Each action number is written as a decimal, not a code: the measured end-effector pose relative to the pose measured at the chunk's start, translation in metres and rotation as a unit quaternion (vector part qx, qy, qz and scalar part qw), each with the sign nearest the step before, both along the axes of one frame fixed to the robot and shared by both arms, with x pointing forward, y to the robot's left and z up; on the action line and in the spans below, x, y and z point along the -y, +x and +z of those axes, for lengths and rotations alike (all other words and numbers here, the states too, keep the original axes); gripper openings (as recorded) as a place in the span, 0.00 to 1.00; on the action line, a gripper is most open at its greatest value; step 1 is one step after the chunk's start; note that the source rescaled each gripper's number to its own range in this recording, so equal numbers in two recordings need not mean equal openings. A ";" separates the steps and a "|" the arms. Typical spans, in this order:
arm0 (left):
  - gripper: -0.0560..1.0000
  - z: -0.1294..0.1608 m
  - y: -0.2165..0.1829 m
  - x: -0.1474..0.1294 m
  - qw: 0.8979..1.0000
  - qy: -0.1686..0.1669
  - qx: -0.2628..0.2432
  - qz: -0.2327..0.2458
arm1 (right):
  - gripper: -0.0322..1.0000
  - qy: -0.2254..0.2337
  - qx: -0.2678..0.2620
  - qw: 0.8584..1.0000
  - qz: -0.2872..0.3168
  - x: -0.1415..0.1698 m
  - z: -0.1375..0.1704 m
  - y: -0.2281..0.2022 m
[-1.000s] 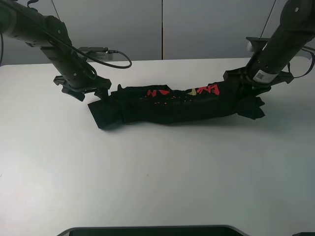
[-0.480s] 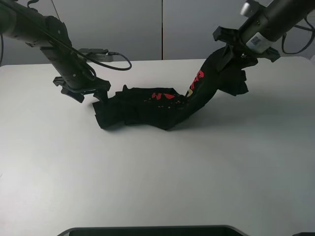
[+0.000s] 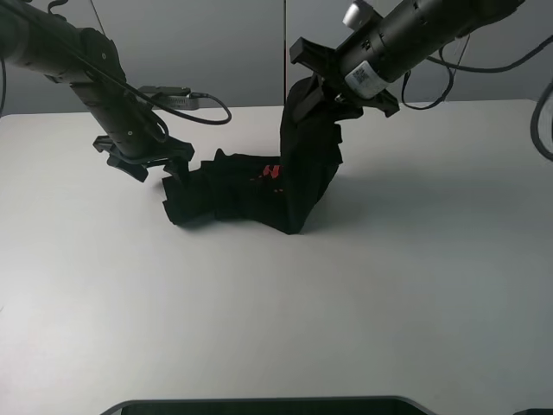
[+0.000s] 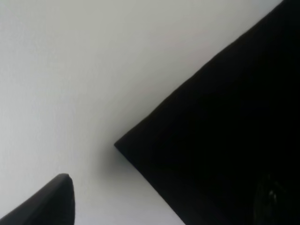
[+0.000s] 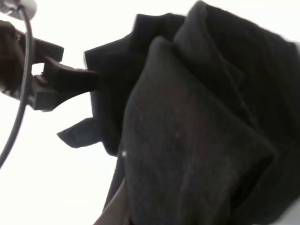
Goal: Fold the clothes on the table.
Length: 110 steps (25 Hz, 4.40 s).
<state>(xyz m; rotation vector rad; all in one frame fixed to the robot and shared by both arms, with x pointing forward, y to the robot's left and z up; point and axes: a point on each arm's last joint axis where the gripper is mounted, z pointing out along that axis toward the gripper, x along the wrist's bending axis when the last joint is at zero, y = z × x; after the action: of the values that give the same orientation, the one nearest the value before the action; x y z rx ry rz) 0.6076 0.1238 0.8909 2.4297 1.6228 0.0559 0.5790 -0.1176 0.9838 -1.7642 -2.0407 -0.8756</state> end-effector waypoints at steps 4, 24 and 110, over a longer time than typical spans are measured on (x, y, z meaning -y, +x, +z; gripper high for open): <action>0.99 0.000 0.000 0.000 1.000 0.001 -0.002 -0.002 | 0.23 0.022 -0.007 1.000 -0.008 -0.032 -0.033 0.002; 0.99 0.001 0.003 -0.005 1.000 0.000 -0.005 0.005 | 0.99 0.181 0.029 0.981 0.056 -0.074 -0.084 0.006; 1.00 0.182 -0.207 -0.089 0.990 -0.068 0.121 -0.029 | 0.99 -0.259 0.254 0.932 -0.012 0.157 0.098 -0.267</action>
<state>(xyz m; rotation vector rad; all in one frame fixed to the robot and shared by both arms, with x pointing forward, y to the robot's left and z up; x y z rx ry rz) 0.4003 0.2123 1.0728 2.2656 1.4039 0.2161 0.3118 -0.2748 1.0820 -1.9688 -2.7994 -0.9353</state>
